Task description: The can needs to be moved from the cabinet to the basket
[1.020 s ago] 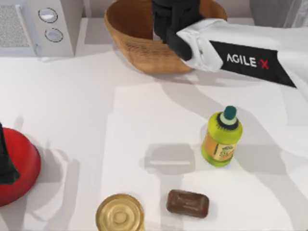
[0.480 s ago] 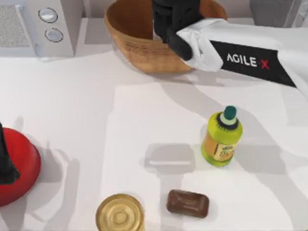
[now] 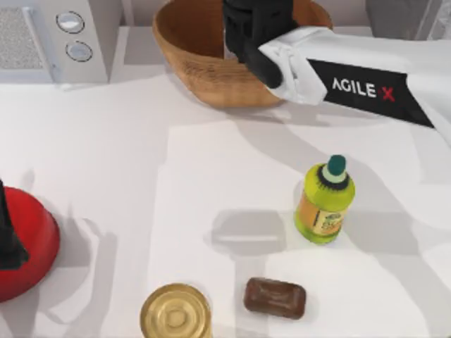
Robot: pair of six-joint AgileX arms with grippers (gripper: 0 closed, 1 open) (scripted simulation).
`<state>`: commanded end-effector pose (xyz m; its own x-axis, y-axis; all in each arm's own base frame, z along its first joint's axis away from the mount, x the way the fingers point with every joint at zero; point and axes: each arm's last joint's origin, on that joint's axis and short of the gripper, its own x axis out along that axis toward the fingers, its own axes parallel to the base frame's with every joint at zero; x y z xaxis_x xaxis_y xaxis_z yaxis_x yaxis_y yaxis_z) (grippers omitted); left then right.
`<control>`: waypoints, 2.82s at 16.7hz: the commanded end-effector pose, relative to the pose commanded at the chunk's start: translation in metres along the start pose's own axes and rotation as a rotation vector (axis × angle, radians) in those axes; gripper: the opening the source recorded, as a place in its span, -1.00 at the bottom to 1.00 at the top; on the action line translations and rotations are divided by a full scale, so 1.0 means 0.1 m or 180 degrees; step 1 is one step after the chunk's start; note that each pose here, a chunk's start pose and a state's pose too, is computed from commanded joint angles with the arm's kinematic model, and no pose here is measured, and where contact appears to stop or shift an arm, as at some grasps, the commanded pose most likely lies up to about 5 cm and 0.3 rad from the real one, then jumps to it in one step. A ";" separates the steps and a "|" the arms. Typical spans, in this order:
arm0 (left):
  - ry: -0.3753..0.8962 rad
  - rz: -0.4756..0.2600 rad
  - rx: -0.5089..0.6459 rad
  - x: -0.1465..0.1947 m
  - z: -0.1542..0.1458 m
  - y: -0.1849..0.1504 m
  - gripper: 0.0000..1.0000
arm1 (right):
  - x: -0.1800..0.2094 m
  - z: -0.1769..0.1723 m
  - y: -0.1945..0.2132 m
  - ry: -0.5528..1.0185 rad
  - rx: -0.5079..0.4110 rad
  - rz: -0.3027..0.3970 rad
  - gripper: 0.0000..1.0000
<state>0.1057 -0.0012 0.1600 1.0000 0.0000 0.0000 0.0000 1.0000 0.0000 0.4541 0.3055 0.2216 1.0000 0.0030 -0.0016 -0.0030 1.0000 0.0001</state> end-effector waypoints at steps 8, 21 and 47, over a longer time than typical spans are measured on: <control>0.0000 0.0000 0.0000 0.00 0.00 0.00 1.00 | -0.10 0.21 -0.33 0.0082 -0.0061 0.0003 1.00; 0.0000 0.0000 0.0000 0.00 0.00 0.00 1.00 | -2.60 1.13 -2.63 -0.0245 0.0039 -0.0021 1.00; 0.0000 0.0000 0.0000 0.00 0.00 0.00 1.00 | -3.34 0.11 -3.27 -0.0669 -0.0246 0.0171 1.00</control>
<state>0.1057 -0.0012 0.1600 1.0000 0.0000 0.0000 0.0000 1.0000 0.0000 0.1208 -0.0222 0.2333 0.9767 0.0644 0.2046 -0.0484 0.9955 -0.0820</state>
